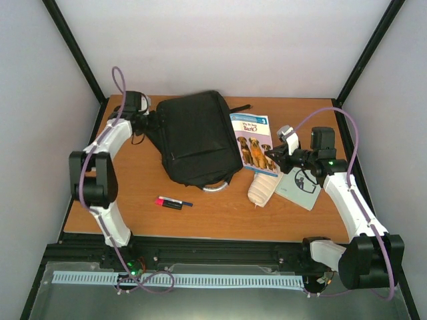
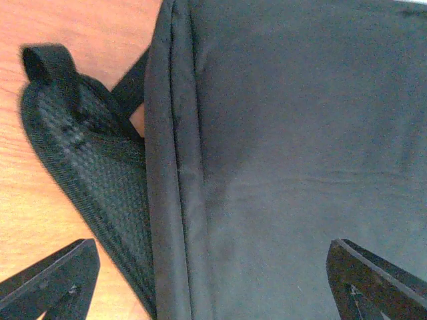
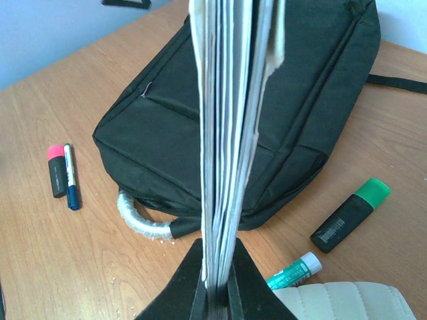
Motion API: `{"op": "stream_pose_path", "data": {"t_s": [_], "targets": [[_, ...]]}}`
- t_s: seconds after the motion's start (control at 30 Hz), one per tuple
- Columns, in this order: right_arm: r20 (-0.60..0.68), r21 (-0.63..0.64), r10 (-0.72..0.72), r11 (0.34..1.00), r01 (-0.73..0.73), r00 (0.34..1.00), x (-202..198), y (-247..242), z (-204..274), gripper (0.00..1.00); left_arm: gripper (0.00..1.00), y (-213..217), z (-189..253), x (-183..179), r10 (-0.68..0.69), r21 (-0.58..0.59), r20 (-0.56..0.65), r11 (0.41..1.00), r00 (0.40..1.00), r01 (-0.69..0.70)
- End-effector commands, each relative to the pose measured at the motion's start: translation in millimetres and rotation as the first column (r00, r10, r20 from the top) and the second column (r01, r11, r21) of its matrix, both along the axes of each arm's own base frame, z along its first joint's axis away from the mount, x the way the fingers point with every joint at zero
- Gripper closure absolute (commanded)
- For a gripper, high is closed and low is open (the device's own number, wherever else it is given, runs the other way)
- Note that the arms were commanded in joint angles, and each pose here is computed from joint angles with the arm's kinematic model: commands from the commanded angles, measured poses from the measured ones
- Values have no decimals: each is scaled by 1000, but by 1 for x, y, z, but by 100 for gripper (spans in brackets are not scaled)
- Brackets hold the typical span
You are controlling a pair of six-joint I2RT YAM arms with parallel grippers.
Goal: Pack the student bag
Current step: Adjust the student bag at the center of the board, then place the book in the student bag.
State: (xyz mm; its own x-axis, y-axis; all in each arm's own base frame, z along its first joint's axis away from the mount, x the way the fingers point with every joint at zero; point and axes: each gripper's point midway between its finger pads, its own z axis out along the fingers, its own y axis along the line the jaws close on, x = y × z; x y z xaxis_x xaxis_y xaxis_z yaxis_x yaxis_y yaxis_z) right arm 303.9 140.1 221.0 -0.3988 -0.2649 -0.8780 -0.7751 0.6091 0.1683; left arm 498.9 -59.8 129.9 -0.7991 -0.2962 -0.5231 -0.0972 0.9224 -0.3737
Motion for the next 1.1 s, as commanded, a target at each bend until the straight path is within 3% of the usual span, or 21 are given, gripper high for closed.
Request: {"op": "stream_pose_path", "data": {"t_s": [0.0, 0.2, 0.27, 0.37, 0.57, 0.63, 0.7, 0.8, 0.87, 0.93, 0.97, 1.03, 1.07], "targets": [[62, 17, 27, 999, -28, 998, 0, 3, 13, 97, 1, 11, 52, -25, 69, 5, 75, 998, 995, -70], [46, 19, 27, 999, -28, 999, 2, 3, 9, 97, 0, -17, 67, -65, -25, -128, 38, 991, 999, 29], [36, 20, 26, 999, -27, 999, 3, 3, 6, 97, 0, -32, 74, -80, -62, -146, 103, 986, 993, 77], [6, 26, 28, 999, -28, 1000, 4, 4, -1, 97, 0, -60, 88, -103, -159, -89, 231, 979, 960, 184], [-28, 14, 12, 1000, -11, 1000, 11, 2, -13, 97, 0, -108, 104, -146, -338, 74, 327, 940, 883, 333], [-30, 10, 7, 1000, -7, 1000, 12, 1, -14, 97, 0, -112, 120, -157, -330, 134, 374, 944, 867, 301], [-24, 9, 6, 1000, -5, 1000, 12, 1, -13, 97, 0, -100, 130, -163, -236, 141, 405, 971, 883, 195], [-13, 11, 3, 1000, -3, 1000, 11, 1, -10, 97, 0, -54, 113, -160, 43, 143, 368, 984, 929, -102], [-9, 16, 4, 1000, -4, 1000, 10, 1, -8, 97, 0, -54, 92, -155, 59, 165, 298, 980, 953, -113], [-10, 21, 8, 1000, -8, 1000, 9, 2, -7, 97, 0, -52, 63, -157, 176, 122, 147, 973, 973, -195], [-13, 22, 8, 1000, -8, 1000, 9, 2, -8, 97, 0, -59, 50, -155, 174, 113, 82, 977, 981, -182], [-10, 21, 9, 1000, -9, 1000, 9, 2, -6, 97, 0, -97, 42, -149, -19, 72, 28, 997, 999, 17], [-5, 17, 6, 1000, -6, 1000, 9, 2, -5, 97, 0, -103, 41, -148, -36, 69, 40, 997, 999, 33]]}}
